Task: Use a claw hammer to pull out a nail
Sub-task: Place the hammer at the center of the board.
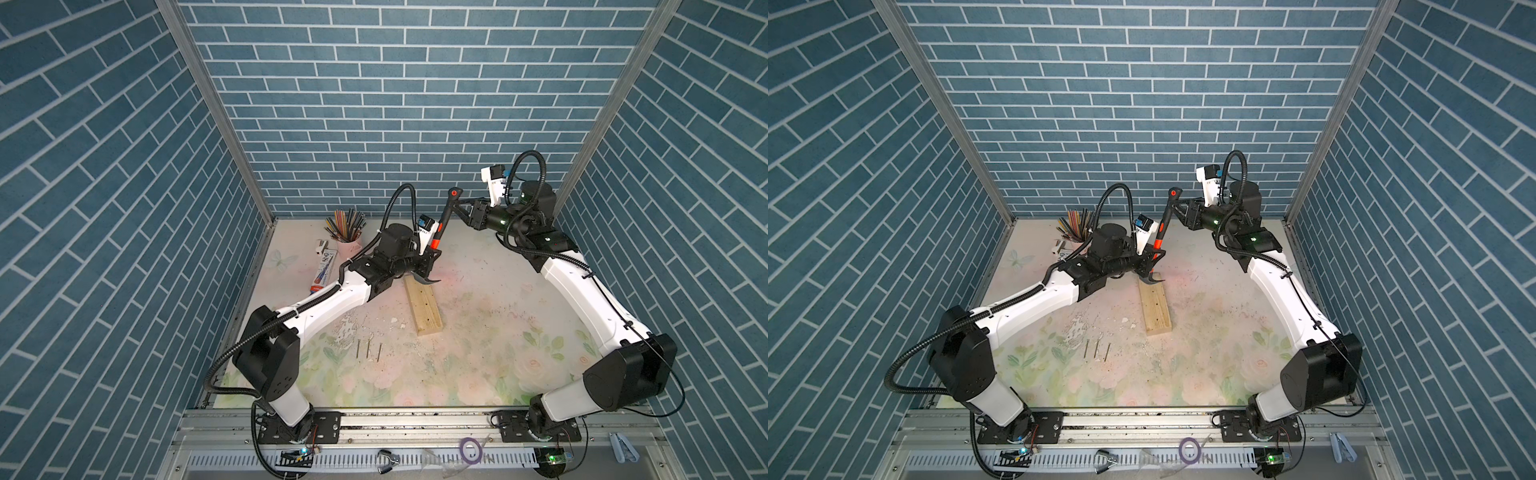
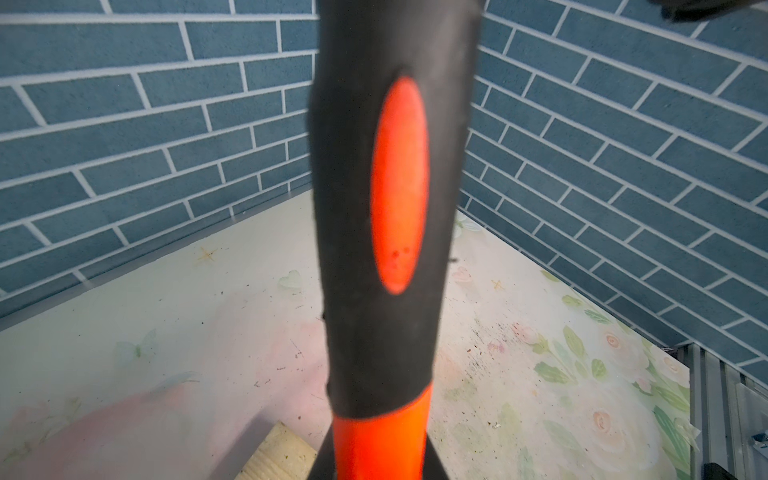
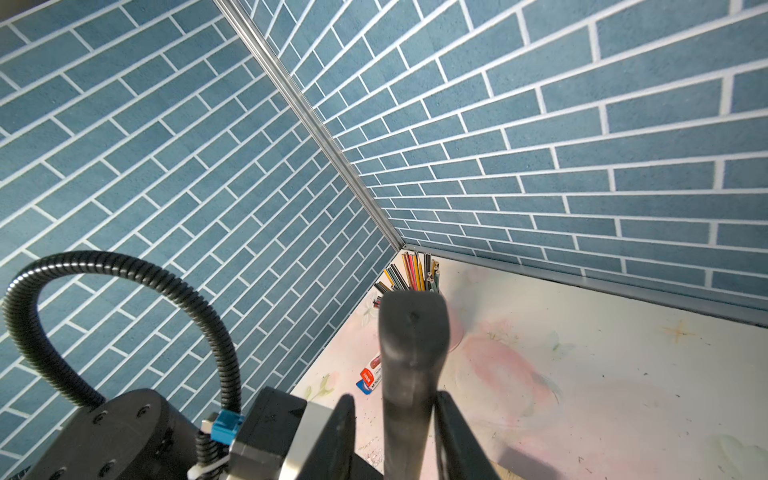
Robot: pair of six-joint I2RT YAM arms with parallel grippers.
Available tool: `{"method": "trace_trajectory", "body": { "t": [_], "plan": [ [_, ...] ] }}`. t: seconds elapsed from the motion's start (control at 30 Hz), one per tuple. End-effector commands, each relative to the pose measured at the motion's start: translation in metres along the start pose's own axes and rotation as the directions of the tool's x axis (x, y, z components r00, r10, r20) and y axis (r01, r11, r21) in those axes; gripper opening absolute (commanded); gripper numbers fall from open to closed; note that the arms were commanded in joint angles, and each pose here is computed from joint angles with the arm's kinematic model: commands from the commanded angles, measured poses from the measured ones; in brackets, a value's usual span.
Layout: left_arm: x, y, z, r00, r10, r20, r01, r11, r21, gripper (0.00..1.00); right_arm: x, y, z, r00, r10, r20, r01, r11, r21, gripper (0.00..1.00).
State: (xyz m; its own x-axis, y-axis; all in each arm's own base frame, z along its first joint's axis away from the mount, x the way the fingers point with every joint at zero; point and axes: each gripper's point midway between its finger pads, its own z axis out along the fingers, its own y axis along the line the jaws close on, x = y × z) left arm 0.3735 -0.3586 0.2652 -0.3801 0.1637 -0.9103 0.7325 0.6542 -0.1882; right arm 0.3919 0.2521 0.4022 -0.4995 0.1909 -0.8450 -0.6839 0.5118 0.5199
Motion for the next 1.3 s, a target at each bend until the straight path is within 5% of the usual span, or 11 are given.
{"method": "trace_trajectory", "body": {
  "t": [0.0, 0.23, 0.37, 0.7, 1.27],
  "plan": [
    [-0.031, 0.001, -0.008, 0.996, 0.003, 0.09, -0.002, 1.0, -0.008, 0.0, -0.016, 0.016, -0.014, 0.997, -0.037, 0.064, 0.039, 0.999, -0.025, 0.43],
    [-0.027, 0.015, -0.01, 0.997, -0.031, 0.076, 0.035, 0.998, -0.052, 0.0, -0.023, 0.02, -0.029, 0.987, -0.102, 0.121, 0.101, 0.995, 0.02, 0.77],
    [-0.018, 0.029, -0.015, 0.996, -0.066, 0.055, 0.071, 0.994, -0.089, 0.0, -0.026, 0.017, -0.041, 0.977, -0.148, 0.156, 0.134, 0.987, 0.093, 0.89],
    [0.023, 0.079, -0.036, 0.983, -0.176, -0.044, 0.161, 0.959, -0.232, 0.0, -0.033, 0.001, -0.079, 0.933, -0.263, 0.245, 0.181, 0.933, 0.311, 0.93],
    [0.118, 0.118, -0.042, 0.908, -0.347, -0.235, 0.236, 0.886, -0.399, 0.0, -0.03, -0.022, -0.117, 0.906, -0.362, 0.221, 0.198, 0.822, 0.534, 0.93]
  ]
}}
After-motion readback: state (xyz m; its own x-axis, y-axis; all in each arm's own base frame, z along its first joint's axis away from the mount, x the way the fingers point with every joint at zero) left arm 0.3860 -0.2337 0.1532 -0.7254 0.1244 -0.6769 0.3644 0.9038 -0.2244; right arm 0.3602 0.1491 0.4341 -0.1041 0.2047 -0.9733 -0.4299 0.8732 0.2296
